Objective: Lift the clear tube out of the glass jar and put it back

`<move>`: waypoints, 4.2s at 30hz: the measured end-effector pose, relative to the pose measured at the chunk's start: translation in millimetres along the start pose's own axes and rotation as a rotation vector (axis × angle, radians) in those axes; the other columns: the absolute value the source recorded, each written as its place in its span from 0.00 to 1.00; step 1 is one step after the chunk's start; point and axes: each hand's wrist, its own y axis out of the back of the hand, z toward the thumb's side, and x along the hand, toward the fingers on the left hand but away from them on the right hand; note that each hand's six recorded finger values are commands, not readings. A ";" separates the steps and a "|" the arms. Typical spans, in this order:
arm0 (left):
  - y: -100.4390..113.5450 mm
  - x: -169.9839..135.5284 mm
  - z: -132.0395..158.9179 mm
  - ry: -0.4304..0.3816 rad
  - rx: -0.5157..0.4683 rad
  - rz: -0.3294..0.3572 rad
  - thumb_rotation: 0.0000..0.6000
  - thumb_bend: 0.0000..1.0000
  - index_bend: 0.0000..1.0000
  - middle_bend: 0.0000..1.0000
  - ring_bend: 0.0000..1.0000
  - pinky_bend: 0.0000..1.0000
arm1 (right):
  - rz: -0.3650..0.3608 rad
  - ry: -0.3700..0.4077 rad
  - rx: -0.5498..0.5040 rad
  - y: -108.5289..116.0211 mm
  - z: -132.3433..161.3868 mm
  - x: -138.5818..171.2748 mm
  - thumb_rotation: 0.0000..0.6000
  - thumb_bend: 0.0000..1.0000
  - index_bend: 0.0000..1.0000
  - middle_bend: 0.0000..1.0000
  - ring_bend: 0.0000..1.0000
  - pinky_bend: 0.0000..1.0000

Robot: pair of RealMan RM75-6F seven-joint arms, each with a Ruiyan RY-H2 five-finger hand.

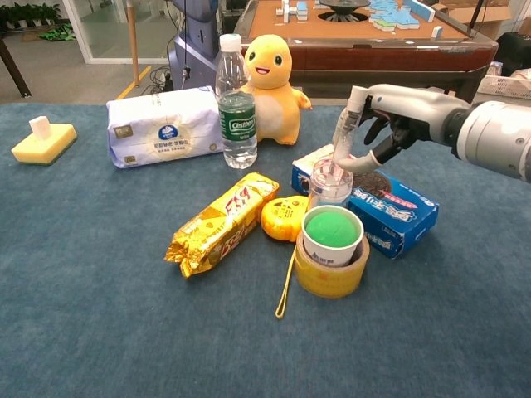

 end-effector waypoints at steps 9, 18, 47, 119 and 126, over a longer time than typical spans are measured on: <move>0.1 0.0 -1.3 0.002 -0.001 0.002 1.00 0.29 0.23 0.09 0.14 0.04 | -0.003 0.015 -0.009 -2.9 3.8 -1.8 1.00 0.43 0.50 0.32 0.17 0.24; -0.2 -1.5 -4.4 0.009 -0.001 0.002 1.00 0.29 0.23 0.09 0.14 0.04 | -0.028 0.062 -0.047 -2.2 13.1 2.0 1.00 0.59 0.59 0.38 0.22 0.24; 1.3 -1.6 4.5 -0.014 -0.003 0.003 1.00 0.29 0.23 0.09 0.14 0.04 | -0.342 0.082 0.146 100.6 -13.1 75.4 1.00 0.61 0.69 0.56 0.42 0.30; 0.2 1.9 11.1 -0.031 0.004 -0.010 1.00 0.29 0.23 0.09 0.14 0.04 | -0.280 0.177 -0.557 80.8 -33.7 86.4 1.00 0.60 0.69 0.57 0.46 0.45; 0.5 3.4 14.2 -0.048 -0.002 -0.006 1.00 0.29 0.23 0.09 0.14 0.04 | -0.390 0.141 -0.211 84.0 -41.9 85.5 1.00 0.60 0.69 0.57 0.46 0.45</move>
